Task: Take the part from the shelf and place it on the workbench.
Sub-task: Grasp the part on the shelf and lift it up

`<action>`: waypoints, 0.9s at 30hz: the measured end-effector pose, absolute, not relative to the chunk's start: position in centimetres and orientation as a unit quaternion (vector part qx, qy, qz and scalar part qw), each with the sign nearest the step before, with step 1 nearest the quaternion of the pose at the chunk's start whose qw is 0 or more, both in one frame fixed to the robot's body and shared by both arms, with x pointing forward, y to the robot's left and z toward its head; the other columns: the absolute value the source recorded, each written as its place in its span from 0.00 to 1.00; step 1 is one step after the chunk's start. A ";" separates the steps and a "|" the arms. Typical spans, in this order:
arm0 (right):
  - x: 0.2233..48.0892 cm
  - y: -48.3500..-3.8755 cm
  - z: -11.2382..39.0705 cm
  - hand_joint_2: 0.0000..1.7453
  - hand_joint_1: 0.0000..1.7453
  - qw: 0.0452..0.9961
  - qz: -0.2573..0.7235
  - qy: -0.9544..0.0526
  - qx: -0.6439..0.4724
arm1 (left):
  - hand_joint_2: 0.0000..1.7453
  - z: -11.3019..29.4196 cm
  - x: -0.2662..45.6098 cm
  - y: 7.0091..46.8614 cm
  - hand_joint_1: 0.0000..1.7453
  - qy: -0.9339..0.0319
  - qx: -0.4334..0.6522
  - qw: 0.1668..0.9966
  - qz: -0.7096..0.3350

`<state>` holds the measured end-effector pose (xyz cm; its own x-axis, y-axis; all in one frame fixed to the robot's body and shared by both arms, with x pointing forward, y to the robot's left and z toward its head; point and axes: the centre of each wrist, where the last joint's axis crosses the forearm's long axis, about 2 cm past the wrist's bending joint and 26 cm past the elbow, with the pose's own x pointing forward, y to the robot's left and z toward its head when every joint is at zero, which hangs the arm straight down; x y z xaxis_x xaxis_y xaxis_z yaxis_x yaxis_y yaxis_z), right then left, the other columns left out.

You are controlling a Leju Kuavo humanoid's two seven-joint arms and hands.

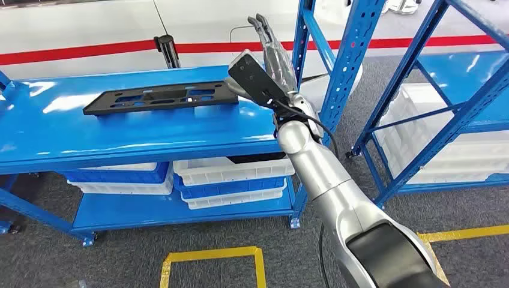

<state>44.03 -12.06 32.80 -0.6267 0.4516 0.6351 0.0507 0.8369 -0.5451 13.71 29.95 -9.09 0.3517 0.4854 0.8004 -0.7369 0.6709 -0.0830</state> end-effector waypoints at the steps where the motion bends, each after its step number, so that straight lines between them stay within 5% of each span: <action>1: 44.0 -12.1 32.8 1.00 0.00 0.406 0.246 -0.868 -0.145 | 0.00 -9.1 13.7 29.9 0.00 -0.426 0.147 0.809 0.378; 9: 44.2 -12.5 32.1 1.00 0.00 0.405 0.245 -0.868 -0.147 | 0.00 -9.0 14.1 29.5 0.00 -0.399 0.143 0.821 0.383; 27: 43.1 -11.0 29.7 1.00 0.00 0.403 0.276 -0.865 -0.114 | 0.00 -10.6 7.3 29.2 0.00 -0.124 0.182 0.923 0.315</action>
